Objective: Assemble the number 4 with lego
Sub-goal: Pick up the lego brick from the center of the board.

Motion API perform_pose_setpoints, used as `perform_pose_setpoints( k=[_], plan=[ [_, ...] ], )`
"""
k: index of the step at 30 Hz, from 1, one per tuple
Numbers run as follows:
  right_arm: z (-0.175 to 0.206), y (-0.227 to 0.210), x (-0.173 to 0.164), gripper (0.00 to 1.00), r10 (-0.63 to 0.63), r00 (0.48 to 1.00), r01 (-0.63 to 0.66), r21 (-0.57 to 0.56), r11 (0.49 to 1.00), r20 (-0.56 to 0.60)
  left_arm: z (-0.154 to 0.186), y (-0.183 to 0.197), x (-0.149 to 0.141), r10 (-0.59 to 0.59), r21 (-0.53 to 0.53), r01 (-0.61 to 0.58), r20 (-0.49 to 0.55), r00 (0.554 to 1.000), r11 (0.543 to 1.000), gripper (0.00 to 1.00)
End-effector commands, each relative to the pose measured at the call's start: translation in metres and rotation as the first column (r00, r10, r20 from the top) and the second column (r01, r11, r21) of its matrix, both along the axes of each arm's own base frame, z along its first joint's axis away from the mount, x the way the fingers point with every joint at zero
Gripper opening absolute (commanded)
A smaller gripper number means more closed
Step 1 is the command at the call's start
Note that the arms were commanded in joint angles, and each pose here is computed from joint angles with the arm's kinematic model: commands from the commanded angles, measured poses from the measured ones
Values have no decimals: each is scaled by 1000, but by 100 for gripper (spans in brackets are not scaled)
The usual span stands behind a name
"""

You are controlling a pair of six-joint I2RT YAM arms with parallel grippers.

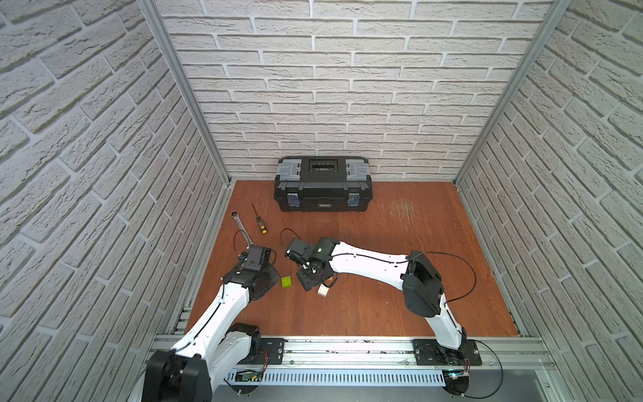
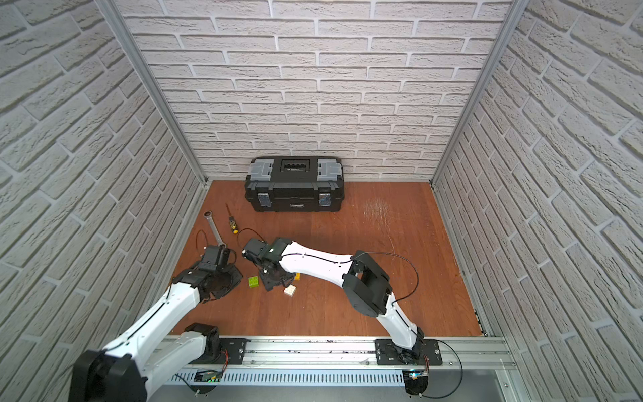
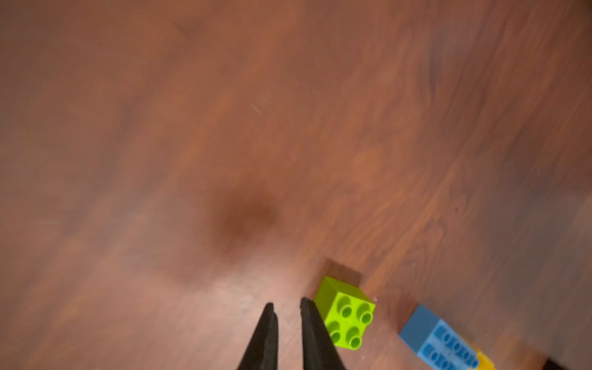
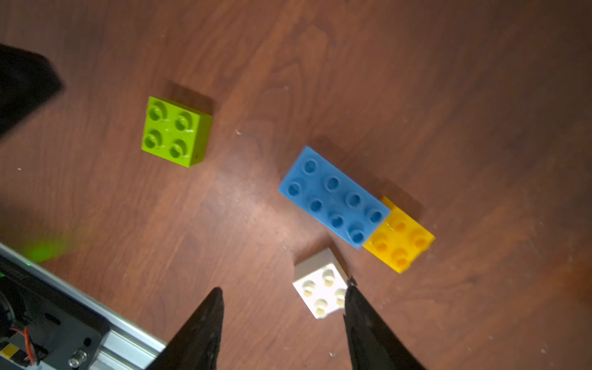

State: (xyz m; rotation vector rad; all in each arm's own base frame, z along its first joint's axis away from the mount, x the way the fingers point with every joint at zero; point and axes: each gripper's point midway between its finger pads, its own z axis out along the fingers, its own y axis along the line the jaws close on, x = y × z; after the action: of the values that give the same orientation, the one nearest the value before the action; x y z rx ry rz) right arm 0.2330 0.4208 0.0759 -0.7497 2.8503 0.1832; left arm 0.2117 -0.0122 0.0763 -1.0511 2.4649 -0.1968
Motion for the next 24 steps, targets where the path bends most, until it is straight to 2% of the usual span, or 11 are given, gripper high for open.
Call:
perform_pose_setpoints(
  k=[1, 3, 8, 24],
  plan=[
    [6, 30, -2, 62, 19, 1000, -19, 64, 998, -4, 43, 50, -24, 191, 160, -192, 24, 981, 968, 22],
    [1, 42, -1, 63, 28, 1000, -28, 66, 997, -5, 66, 62, -28, 229, 195, -238, 64, 971, 952, 27],
    [-16, 64, 0, 61, 59, 998, -57, 73, 996, -28, 85, 67, -30, 260, 190, -274, 97, 961, 943, 28],
    [-68, 82, 20, 51, 17, 1000, -17, 25, 1000, -13, 74, 60, -33, 203, 162, -216, 93, 975, 963, 28]
  ],
)
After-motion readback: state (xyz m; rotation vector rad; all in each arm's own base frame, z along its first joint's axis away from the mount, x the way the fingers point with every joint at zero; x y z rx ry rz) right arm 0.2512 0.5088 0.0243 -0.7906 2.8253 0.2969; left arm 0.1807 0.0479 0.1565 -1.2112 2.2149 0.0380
